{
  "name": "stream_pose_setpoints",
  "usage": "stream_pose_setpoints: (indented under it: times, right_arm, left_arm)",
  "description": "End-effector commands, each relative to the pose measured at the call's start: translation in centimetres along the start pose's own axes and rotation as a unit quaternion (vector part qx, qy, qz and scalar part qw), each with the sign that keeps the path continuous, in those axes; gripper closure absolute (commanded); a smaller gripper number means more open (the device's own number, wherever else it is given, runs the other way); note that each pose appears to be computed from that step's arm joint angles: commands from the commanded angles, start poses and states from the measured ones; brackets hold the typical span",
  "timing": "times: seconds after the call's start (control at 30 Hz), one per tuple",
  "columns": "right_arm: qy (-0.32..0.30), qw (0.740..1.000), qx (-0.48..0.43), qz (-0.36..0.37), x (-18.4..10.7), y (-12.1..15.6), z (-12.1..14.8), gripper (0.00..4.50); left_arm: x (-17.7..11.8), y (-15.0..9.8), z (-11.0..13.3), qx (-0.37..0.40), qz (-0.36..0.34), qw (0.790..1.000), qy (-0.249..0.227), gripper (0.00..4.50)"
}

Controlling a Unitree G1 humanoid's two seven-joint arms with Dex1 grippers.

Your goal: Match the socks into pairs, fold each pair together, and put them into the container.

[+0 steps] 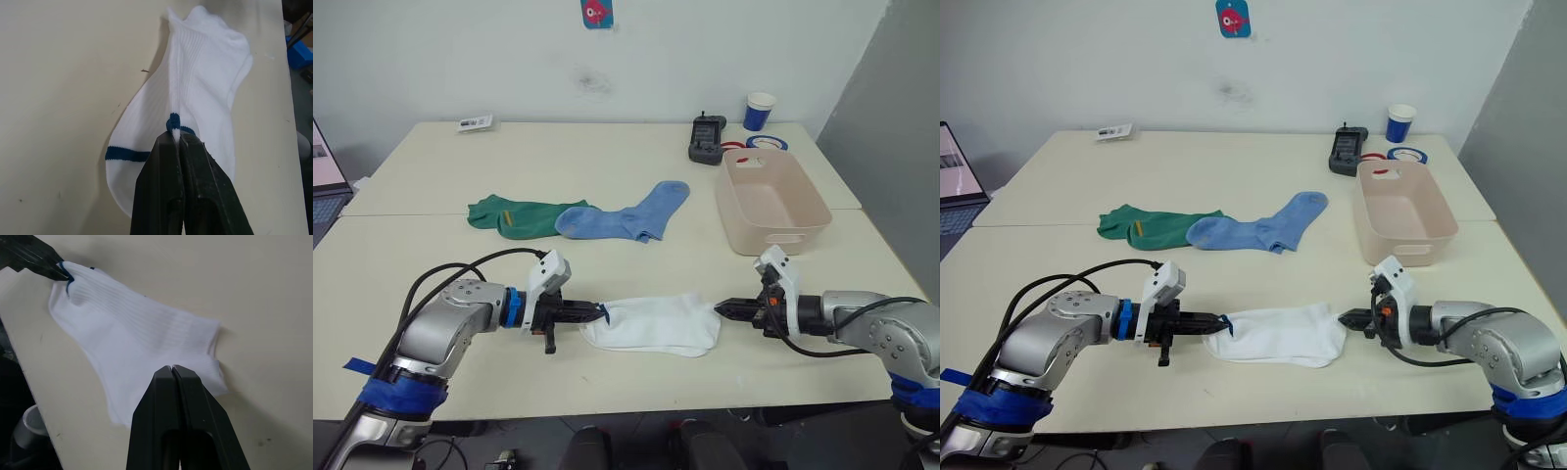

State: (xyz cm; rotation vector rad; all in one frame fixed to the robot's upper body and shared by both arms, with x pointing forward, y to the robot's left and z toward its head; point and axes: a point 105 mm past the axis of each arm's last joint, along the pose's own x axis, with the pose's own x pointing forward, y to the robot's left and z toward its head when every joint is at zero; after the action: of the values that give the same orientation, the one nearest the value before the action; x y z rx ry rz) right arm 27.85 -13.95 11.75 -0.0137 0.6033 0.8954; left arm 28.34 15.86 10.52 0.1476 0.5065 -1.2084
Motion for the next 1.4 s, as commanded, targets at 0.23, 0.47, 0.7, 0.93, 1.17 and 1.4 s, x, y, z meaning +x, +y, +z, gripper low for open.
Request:
stream_pose_setpoints:
  times: [0.23,0.47,0.7,0.93,1.17,1.4]
  right_arm:
    - [-0.001,1.0,-0.008,-0.021,0.8,-1.6,-0.3,2.41]
    - [0.0,1.0,0.008,-0.002,1.3,-1.2,-0.5,2.41]
    - [0.005,1.0,0.017,0.014,1.4,-0.7,-0.6,2.59]
    - [-0.008,1.0,0.017,0.014,1.3,-0.6,0.1,4.48]
    - [-0.026,0.999,0.021,0.042,0.3,1.2,1.1,4.48]
    - [-0.026,0.994,0.04,0.097,-0.9,5.0,1.0,4.48]
  left_arm:
    - [0.1,-0.1,0.4,0.024,-0.007,1.0,0.003,4.5]
    - [0.1,-0.3,0.4,0.025,-0.008,1.0,0.004,4.5]
    - [0.1,-0.4,0.3,0.024,-0.008,1.0,0.004,4.5]
    - [0.2,-0.4,0.3,0.024,-0.006,1.0,0.003,4.5]
    - [-0.5,-0.9,0.7,0.016,-0.02,1.0,-0.001,4.5]
    - [-2.7,-0.5,3.5,-0.015,-0.038,0.999,-0.017,4.5]
